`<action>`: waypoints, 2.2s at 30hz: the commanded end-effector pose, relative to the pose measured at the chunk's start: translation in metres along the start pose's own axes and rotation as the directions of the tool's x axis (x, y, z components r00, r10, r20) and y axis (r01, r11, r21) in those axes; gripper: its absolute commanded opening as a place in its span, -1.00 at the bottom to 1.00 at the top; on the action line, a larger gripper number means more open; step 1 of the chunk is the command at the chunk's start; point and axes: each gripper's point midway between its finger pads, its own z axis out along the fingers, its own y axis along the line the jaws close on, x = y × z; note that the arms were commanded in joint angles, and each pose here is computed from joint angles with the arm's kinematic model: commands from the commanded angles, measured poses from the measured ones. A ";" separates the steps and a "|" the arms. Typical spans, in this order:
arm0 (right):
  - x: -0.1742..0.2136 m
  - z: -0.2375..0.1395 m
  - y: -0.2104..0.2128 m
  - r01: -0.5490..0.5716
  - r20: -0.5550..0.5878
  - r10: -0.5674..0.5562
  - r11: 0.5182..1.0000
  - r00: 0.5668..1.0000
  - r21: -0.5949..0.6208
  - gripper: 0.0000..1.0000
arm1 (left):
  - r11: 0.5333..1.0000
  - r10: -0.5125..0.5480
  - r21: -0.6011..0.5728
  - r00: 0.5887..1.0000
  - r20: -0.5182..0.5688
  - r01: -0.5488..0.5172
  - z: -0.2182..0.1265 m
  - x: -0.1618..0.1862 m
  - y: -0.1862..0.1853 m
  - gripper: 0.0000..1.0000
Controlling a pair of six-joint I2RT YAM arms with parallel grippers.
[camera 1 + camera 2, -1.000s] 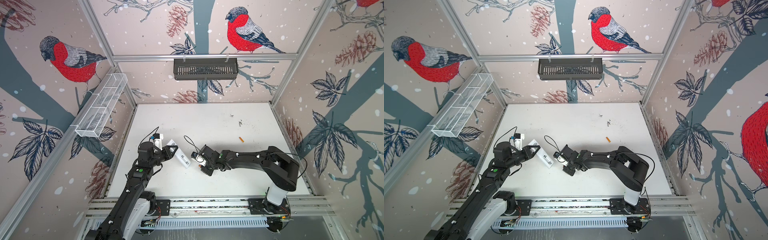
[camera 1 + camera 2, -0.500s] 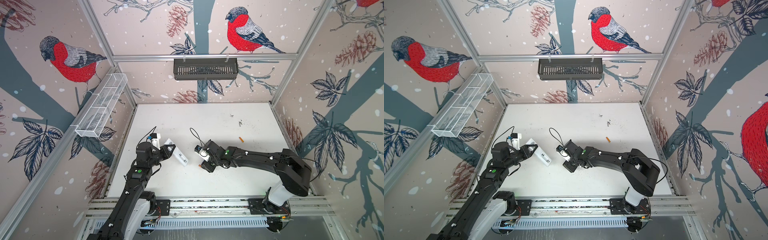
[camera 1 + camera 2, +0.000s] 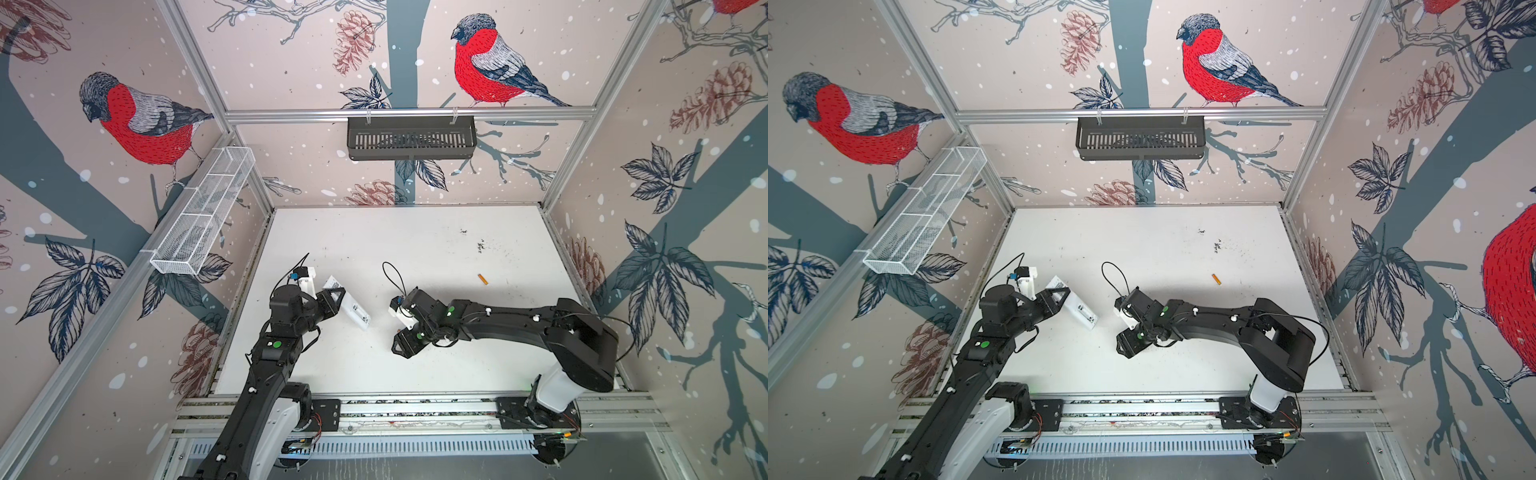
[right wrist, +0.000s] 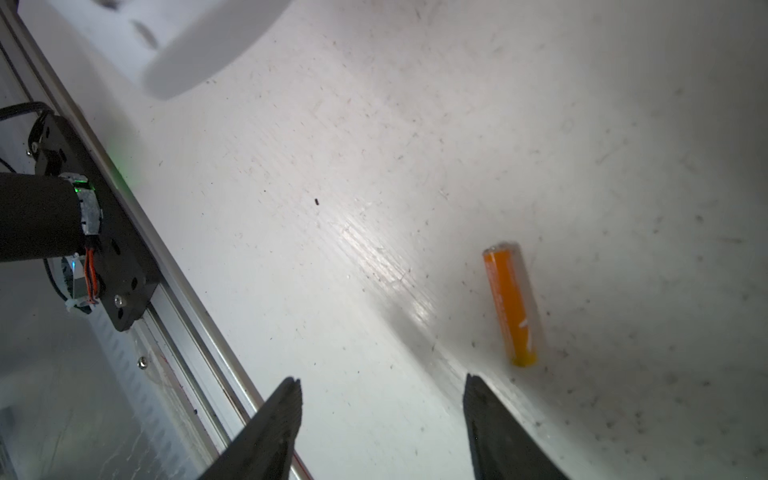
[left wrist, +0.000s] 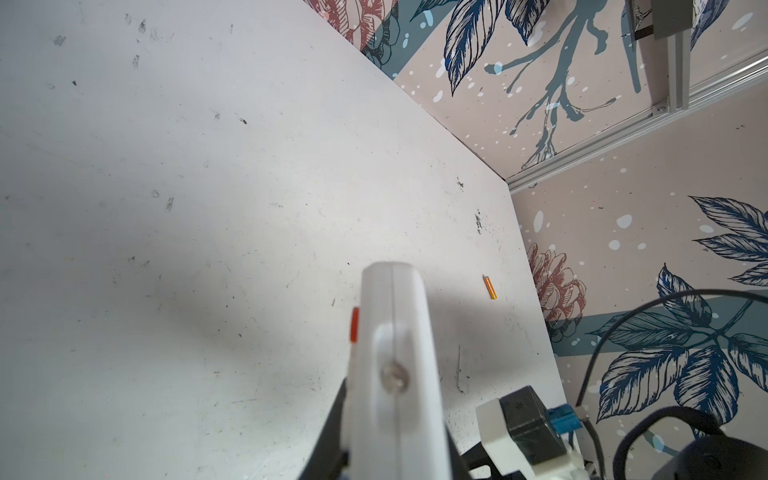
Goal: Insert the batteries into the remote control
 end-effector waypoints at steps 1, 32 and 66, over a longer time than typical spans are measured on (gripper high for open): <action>-0.014 -0.004 0.009 -0.139 0.051 0.142 0.989 0.989 -0.052 0.38 | 1.000 0.020 -0.001 1.000 0.021 -0.020 -0.002 -0.006 -0.003 -1.00; -0.015 0.017 -0.044 -0.371 0.097 0.363 0.926 0.927 0.070 0.42 | 0.999 0.034 -0.014 0.998 0.056 -0.033 -0.008 -0.011 -0.004 -1.00; -0.014 0.004 0.013 0.138 -0.101 -0.135 0.990 0.986 0.021 0.37 | 0.999 0.037 -0.018 0.997 0.070 -0.036 -0.010 -0.013 -0.004 -1.00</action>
